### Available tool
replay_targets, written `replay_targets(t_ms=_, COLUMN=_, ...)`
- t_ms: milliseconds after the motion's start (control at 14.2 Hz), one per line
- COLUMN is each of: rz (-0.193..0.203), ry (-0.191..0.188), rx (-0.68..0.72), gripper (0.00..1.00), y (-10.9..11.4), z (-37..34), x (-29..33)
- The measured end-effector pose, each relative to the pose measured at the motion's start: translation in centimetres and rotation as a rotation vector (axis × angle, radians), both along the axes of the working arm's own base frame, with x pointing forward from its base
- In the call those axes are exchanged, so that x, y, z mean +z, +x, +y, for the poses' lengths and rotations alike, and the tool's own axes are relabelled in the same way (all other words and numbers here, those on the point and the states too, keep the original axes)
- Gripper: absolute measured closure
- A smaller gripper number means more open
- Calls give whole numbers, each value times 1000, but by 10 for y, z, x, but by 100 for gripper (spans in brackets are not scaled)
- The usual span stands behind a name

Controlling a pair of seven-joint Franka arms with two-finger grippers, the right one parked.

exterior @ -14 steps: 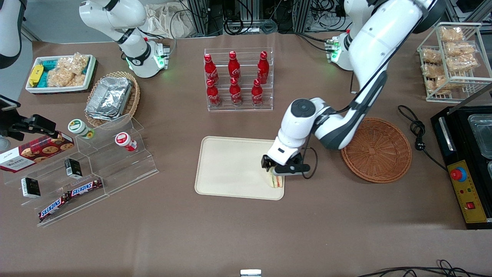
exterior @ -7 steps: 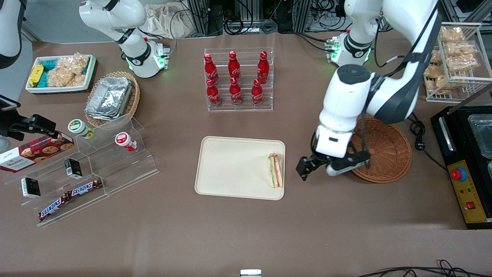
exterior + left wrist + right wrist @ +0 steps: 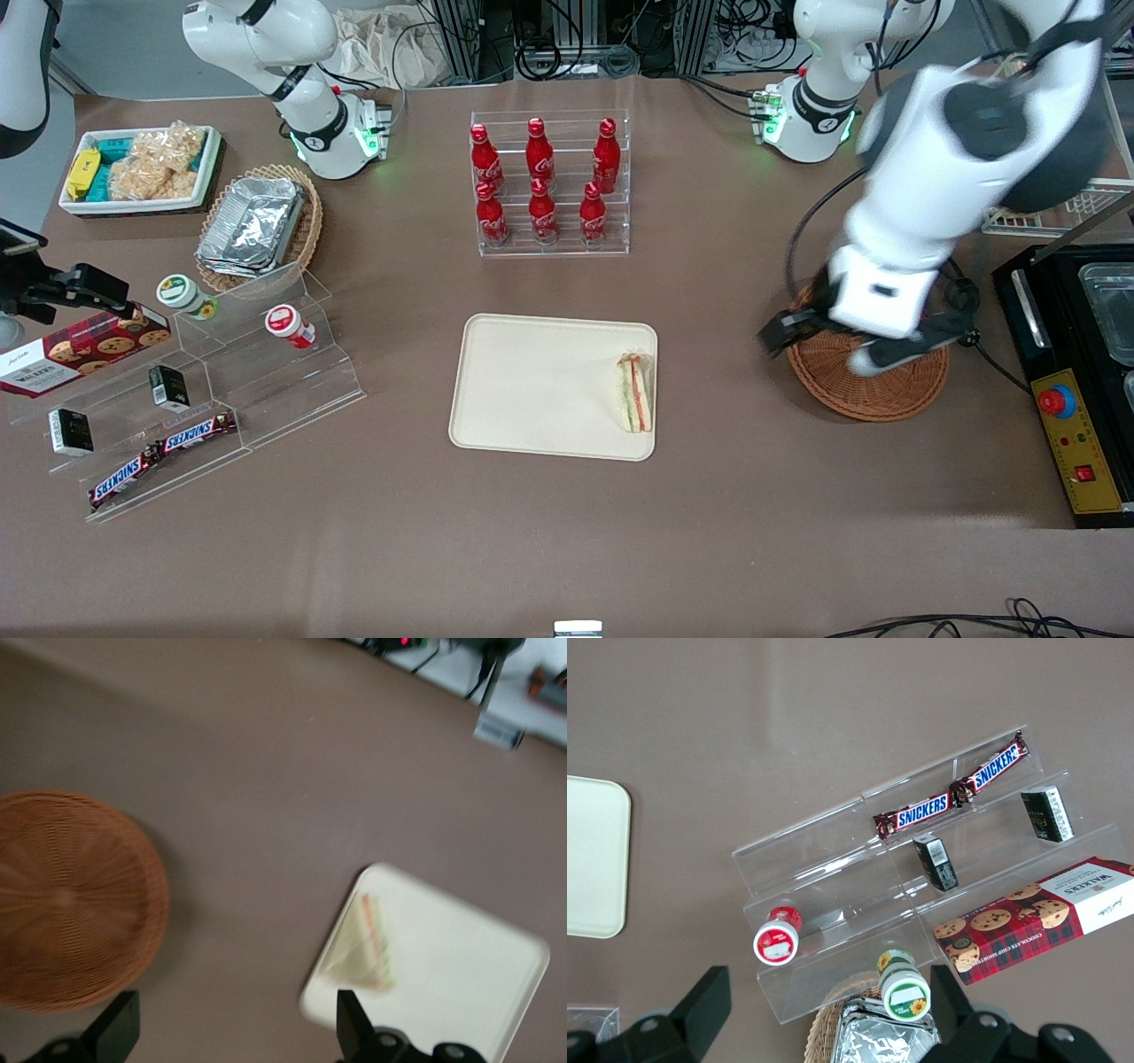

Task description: Place sandwich from basket to tray

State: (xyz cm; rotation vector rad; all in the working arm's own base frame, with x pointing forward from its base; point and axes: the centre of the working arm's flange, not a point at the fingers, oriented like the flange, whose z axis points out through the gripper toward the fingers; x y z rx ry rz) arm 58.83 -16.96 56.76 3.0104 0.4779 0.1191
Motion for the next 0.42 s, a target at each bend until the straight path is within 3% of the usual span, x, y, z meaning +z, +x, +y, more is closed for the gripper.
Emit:
replay_targets(t_ms=141, rz=75, ry=18, rx=-95, gripper=0, y=-10, z=55, x=29)
replay_targets(t_ms=423, rz=134, ry=32, rx=-189, gripper=0, y=-40, z=145, x=64)
